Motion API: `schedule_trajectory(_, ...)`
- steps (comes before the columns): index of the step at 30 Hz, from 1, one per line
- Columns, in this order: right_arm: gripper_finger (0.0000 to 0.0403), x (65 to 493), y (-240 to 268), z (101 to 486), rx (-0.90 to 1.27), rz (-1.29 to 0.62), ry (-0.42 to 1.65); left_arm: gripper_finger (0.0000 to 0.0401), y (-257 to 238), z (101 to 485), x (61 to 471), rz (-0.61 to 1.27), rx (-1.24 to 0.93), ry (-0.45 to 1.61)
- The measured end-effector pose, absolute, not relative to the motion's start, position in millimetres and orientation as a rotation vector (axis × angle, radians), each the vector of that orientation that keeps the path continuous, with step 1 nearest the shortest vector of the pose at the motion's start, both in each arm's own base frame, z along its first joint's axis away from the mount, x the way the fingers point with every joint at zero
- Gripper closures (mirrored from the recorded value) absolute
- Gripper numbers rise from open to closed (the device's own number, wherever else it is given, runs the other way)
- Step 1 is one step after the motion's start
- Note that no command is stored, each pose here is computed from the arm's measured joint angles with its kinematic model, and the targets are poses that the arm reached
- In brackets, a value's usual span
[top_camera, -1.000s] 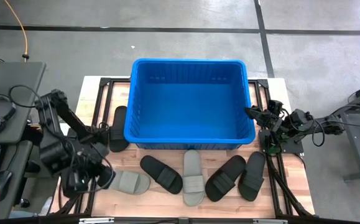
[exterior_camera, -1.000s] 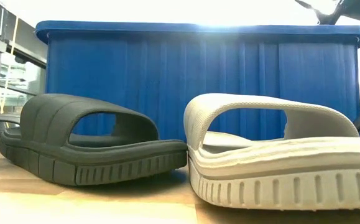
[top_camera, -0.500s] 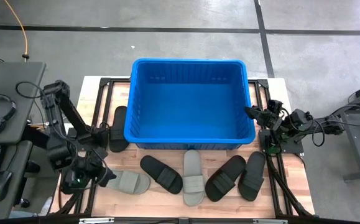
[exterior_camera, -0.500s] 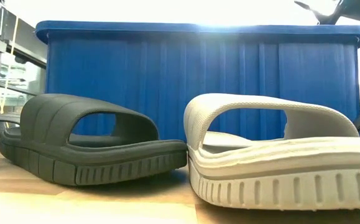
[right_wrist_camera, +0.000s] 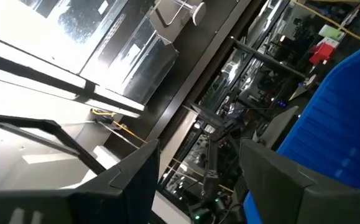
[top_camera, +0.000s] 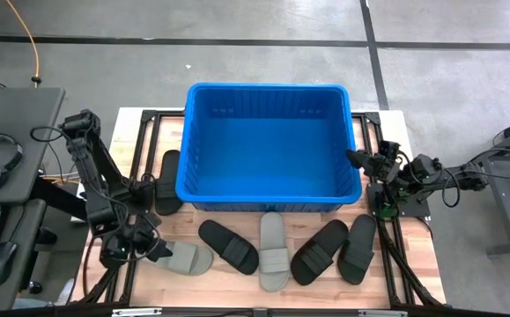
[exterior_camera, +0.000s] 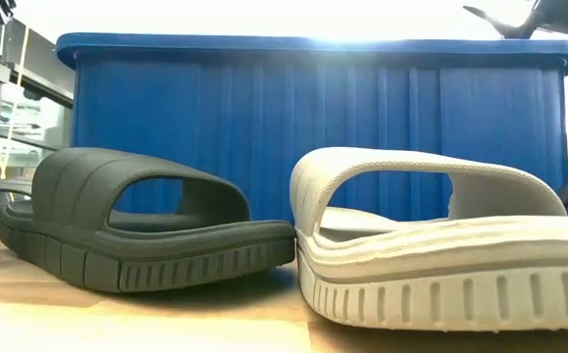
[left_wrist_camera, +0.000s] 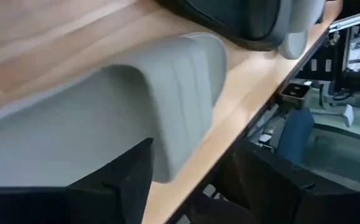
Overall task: Pick and place slides into bin
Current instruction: Put the left gray slide into the blue bin
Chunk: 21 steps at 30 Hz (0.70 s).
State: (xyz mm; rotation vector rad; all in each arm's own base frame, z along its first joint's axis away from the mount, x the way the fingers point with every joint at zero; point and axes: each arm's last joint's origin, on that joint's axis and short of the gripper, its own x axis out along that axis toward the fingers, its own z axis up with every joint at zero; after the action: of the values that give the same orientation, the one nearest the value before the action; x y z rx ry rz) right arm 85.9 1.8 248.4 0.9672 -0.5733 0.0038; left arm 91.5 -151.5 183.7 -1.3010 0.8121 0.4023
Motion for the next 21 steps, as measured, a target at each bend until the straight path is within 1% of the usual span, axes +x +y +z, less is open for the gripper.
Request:
schedule_trajectory(3, 0.0192, 86.0, 2.0, 248.5, 0.966, 0.01, -0.571, 0.0167, -148.9, 177.2, 90.3, 0.414, -1.295, 0.813)
schedule_trajectory(6, 0.0192, 86.1, 2.0, 248.2, 0.964, 0.008, -0.567, 0.0166, -146.7, 169.4, 89.0, 0.424, -1.312, 0.815)
schedule_trajectory(14, 0.0192, 86.8, 2.1, 247.1, 0.958, 0.0, -0.556, 0.0185, -145.0, 156.3, 89.0, 0.409, -1.354, 0.787)
schedule_trajectory(21, 0.0192, 87.1, 2.1, 246.6, 0.954, -0.002, -0.549, 0.0199, -152.2, 149.6, 94.3, 0.378, -1.405, 0.709)
